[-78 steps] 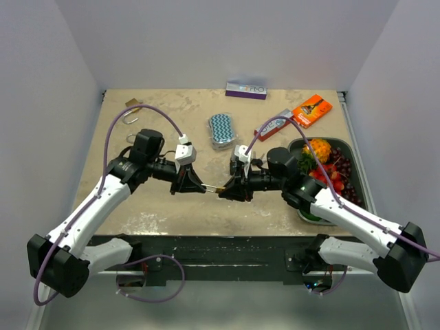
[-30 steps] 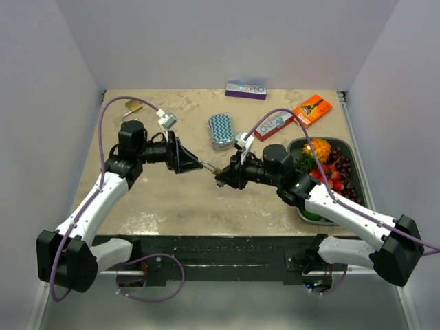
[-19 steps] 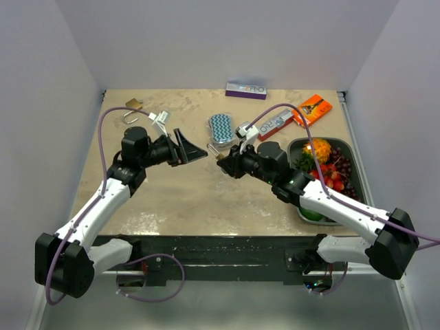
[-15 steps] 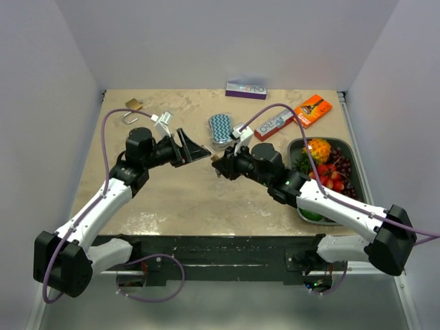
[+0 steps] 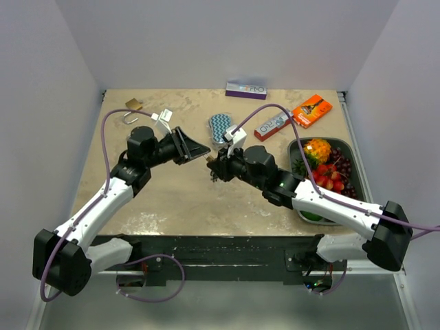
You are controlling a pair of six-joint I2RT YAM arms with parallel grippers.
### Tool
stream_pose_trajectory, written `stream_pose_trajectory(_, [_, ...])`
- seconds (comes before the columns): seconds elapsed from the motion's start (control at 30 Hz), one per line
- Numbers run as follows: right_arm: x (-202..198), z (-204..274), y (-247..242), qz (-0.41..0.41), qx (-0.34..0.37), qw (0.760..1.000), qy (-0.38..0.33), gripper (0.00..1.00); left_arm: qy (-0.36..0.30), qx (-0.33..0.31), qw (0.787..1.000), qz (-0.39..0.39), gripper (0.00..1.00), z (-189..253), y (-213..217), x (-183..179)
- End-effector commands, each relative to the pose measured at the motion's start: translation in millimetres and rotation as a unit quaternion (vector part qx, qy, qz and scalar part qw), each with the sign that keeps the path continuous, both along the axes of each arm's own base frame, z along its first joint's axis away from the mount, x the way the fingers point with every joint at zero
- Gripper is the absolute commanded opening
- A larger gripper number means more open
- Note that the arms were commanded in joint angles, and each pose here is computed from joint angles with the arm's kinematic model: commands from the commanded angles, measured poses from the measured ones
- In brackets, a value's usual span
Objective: Lock with the key
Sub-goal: Lock the lock.
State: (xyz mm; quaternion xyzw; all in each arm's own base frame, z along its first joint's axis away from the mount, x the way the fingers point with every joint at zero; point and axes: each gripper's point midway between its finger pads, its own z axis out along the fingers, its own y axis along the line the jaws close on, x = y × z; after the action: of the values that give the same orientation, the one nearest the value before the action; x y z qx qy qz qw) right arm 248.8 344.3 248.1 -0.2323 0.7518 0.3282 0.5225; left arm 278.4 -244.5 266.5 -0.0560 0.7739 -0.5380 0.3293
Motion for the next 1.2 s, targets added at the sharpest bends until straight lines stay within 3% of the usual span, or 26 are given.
stream_pose_trajectory(0.0, [10.2,51.1,7.0,-0.017,0.053,0.997,-0.051,0.0,-0.016,-0.03,0.999,-0.01,0.23,14.7,-4.0,-6.3])
stream_pose_trajectory(0.07, [10.4,49.8,7.5,-0.017,0.052,0.997,-0.051,0.0,-0.015,-0.035,0.999,-0.013,0.15,16.5,-4.9,-7.0])
stream_pose_trajectory(0.13, [7.1,50.4,9.8,-0.006,0.053,0.997,-0.05,0.0,-0.013,-0.036,0.999,-0.016,0.0,16.6,-5.8,-7.1])
stream_pose_trajectory(0.17, [4.4,49.0,10.1,0.001,0.05,0.998,-0.047,0.2,-0.013,-0.035,0.999,-0.018,0.0,16.8,-5.8,-7.2])
stream_pose_trajectory(0.27, [-3.6,45.3,5.5,0.013,0.042,0.998,-0.038,0.63,-0.012,-0.036,0.999,-0.021,0.0,18.4,-1.9,-6.0])
stream_pose_trajectory(0.37, [-9.1,37.3,-2.4,0.027,0.028,0.999,-0.028,0.69,-0.023,-0.044,0.999,-0.022,0.0,25.0,2.8,-6.2])
stream_pose_trajectory(0.53, [-19.9,24.0,-5.6,0.066,0.003,0.997,-0.029,0.59,-0.041,-0.06,0.997,-0.031,0.0,38.5,3.3,-14.9])
stream_pose_trajectory(0.63, [-22.4,23.8,-4.5,0.081,-0.002,0.996,-0.041,0.47,-0.041,-0.061,0.997,-0.036,0.0,40.6,2.9,-17.6])
stream_pose_trajectory(0.83, [-27.8,22.5,4.6,0.113,-0.002,0.992,-0.047,0.38,-0.041,-0.068,0.996,-0.035,0.0,42.8,2.9,-18.4])
stream_pose_trajectory(1.1, [-31.2,19.9,-0.7,0.116,-0.013,0.992,-0.049,0.0,-0.034,-0.065,0.997,-0.022,0.0,38.3,6.2,-14.0])
stream_pose_trajectory(1.17, [-34.0,15.0,-4.0,0.117,-0.018,0.992,-0.042,0.0,-0.023,-0.068,0.997,-0.011,0.0,34.7,10.0,-6.8])
